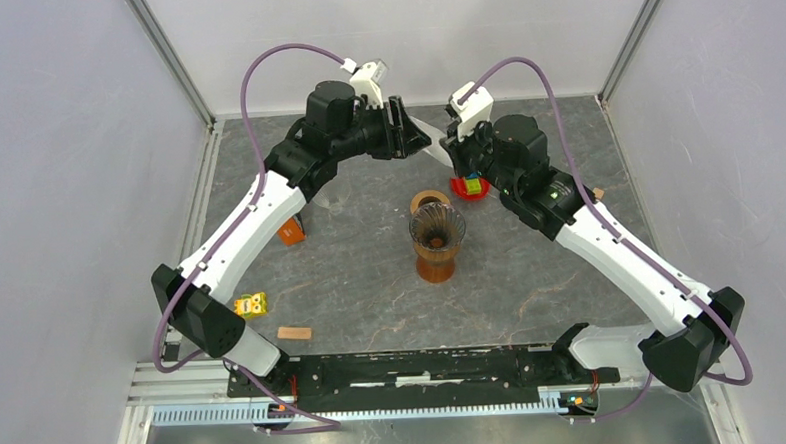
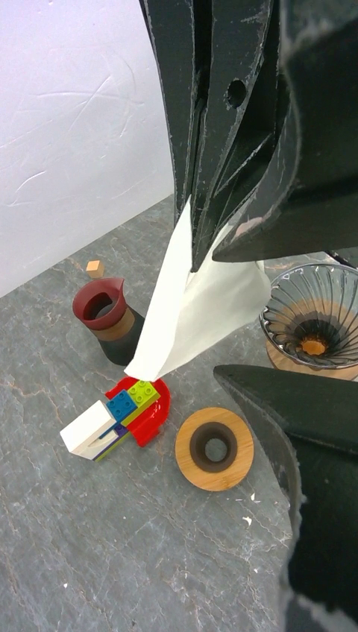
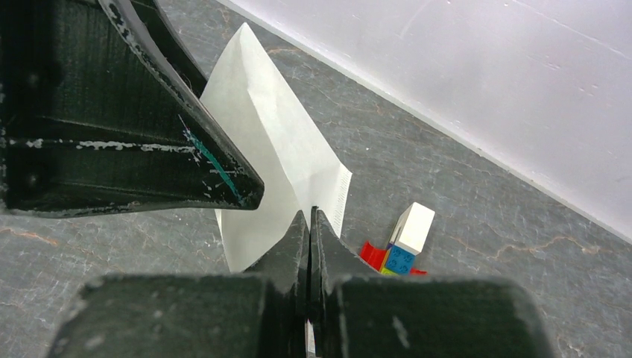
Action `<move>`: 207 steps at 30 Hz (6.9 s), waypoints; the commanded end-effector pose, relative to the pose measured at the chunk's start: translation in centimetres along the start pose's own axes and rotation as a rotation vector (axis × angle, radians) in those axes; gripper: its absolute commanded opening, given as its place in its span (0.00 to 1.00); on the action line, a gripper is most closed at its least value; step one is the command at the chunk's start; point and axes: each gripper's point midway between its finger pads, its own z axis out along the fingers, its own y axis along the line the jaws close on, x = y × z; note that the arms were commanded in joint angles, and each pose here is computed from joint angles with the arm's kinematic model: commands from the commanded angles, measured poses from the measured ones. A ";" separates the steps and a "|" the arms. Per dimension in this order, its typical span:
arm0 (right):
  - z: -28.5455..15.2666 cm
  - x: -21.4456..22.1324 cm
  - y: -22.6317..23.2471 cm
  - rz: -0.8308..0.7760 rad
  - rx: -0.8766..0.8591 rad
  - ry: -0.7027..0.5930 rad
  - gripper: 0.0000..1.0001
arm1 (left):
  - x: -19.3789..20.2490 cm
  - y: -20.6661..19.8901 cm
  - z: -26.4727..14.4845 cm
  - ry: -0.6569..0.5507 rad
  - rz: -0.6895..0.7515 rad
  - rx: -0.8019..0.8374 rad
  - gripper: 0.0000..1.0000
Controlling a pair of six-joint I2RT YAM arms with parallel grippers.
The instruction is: Place the coffee filter in the dripper
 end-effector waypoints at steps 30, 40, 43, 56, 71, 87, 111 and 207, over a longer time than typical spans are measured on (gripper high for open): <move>-1.3 0.2 -1.9 -0.052 0.092 -0.026 0.00 | 0.7 1.0 0.3 0.005 0.038 -0.020 0.02; -1.9 0.8 -2.8 -0.108 0.130 -0.006 0.01 | 1.7 1.3 -0.4 0.040 0.117 -0.021 0.02; -2.0 1.0 -2.5 -0.115 0.114 -0.006 0.04 | 1.8 1.2 -0.5 0.044 0.139 -0.017 0.02; -3.3 0.8 0.8 -0.218 -0.101 -0.038 0.44 | 2.2 0.5 -1.1 0.096 0.131 -0.008 0.02; -10.2 -1.5 5.6 -0.655 -0.512 -0.078 0.81 | 1.6 -0.4 -2.1 0.129 0.019 -0.041 0.02; -8.1 1.3 11.9 -0.871 -0.637 0.019 0.81 | 2.3 -2.1 -1.5 0.156 -0.067 0.003 0.02; -5.0 3.1 8.9 -0.919 -0.413 0.163 0.79 | 2.6 -3.2 -3.2 0.141 -0.064 0.037 0.02; -5.8 6.4 5.8 -0.949 -0.332 0.148 0.79 | 3.7 -3.2 -1.3 0.199 -0.497 0.229 0.02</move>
